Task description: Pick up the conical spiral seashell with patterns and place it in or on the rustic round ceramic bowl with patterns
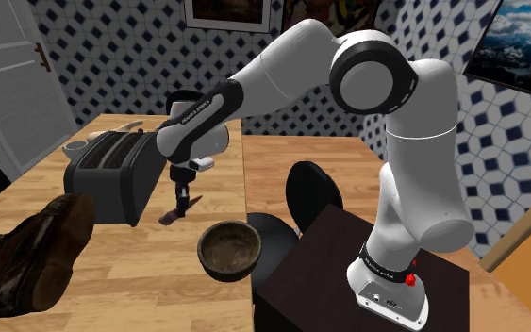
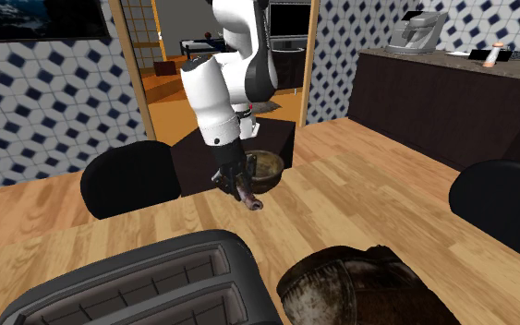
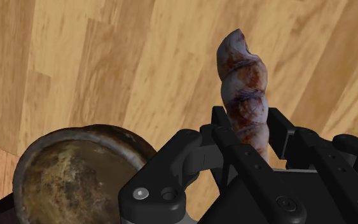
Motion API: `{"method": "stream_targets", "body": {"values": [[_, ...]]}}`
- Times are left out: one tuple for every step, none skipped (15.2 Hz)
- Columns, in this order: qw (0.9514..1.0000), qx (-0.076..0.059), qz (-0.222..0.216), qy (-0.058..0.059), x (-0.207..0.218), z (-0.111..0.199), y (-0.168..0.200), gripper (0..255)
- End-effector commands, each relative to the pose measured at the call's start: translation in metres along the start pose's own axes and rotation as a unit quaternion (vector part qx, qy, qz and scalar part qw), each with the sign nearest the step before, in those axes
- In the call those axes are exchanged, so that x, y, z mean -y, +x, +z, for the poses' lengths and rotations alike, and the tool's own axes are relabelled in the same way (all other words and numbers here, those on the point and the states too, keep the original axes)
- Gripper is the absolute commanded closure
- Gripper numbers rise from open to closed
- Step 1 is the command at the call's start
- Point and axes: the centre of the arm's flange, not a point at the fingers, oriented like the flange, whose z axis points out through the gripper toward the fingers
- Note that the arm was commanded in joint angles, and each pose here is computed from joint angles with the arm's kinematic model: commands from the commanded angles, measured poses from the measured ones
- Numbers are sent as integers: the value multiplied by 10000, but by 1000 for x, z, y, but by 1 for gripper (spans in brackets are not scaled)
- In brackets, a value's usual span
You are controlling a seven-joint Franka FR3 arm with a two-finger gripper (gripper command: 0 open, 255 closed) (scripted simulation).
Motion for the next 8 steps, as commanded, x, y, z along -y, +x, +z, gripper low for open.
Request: {"method": "stream_targets", "body": {"values": [[10000, -1, 1, 0, -2, -10, -2, 255], [10000, -1, 1, 0, -3, -15, -3, 255], [10000, -1, 1, 0, -4, -20, -4, 255], [10000, -1, 1, 0, -5, -25, -5, 255], [10000, -1, 1, 0, -5, -30, -6, 255], [10000, -1, 1, 0, -6, -35, -7, 255], [10000, -1, 1, 0, -7, -41, -8, 255], [10000, -1, 1, 0, -8, -46, -9, 255]]}}
